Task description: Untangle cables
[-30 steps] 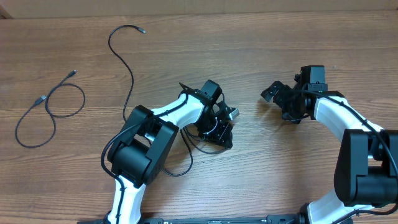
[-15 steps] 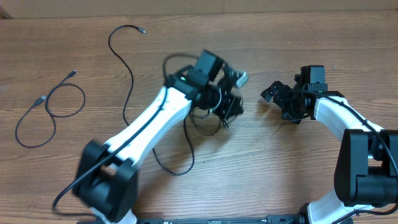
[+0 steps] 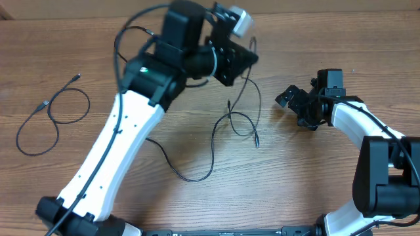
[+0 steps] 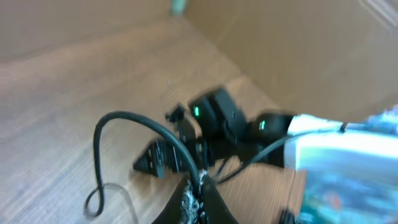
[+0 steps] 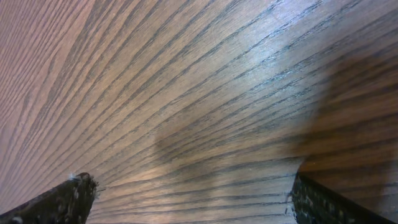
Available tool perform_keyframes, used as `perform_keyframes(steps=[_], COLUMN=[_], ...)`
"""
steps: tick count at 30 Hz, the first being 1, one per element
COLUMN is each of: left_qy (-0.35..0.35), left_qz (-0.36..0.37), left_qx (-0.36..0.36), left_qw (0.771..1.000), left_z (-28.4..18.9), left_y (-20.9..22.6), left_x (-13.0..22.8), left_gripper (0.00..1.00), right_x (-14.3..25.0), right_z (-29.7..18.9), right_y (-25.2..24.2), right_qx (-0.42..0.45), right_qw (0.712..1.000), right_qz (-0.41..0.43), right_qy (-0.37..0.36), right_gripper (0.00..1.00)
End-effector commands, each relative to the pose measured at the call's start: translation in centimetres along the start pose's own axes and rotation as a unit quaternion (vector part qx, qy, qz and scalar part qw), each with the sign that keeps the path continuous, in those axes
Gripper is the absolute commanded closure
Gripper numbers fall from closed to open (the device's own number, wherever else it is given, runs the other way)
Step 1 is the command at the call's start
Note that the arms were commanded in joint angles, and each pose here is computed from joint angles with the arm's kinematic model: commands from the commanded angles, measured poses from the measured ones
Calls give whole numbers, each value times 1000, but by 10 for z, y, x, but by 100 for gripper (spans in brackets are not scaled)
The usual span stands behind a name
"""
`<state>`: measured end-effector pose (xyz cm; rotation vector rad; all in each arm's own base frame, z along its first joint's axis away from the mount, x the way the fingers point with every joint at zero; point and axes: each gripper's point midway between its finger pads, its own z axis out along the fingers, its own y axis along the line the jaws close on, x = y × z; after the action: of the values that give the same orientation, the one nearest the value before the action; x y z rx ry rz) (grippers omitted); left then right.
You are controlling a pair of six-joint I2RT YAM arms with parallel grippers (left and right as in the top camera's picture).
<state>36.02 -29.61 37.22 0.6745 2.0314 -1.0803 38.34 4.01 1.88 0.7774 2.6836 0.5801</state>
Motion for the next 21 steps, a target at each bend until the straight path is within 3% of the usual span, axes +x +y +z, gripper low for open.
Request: perform_keyframes(steps=[1,8,14,17,21], left_qy=[-63,-150,-174,-179,-226], left_qz=[-26,-114,-170,-191,-215], left_qx=[-7,33,27,-8,-129], left_qw=[998,981,970,965,941], left_z=[-35,-80,-97,-100,-114], left_y=[-8,-16,-5,13,62], left_x=[-37,-83,-92,-89,-90], left_gripper=[96,96,96,96,96], right_x=[5,5,5,5,5], right_z=[9,9,9,9,9], right_y=[-24,-24,-24,-24,-24], right_qx=[43,43,43,43,43], right_qw=[999,999,999,999,999], right_qz=[8,8,8,8,8], right_qy=[5,5,5,5,5], right_gripper=[0,0,0,0,0])
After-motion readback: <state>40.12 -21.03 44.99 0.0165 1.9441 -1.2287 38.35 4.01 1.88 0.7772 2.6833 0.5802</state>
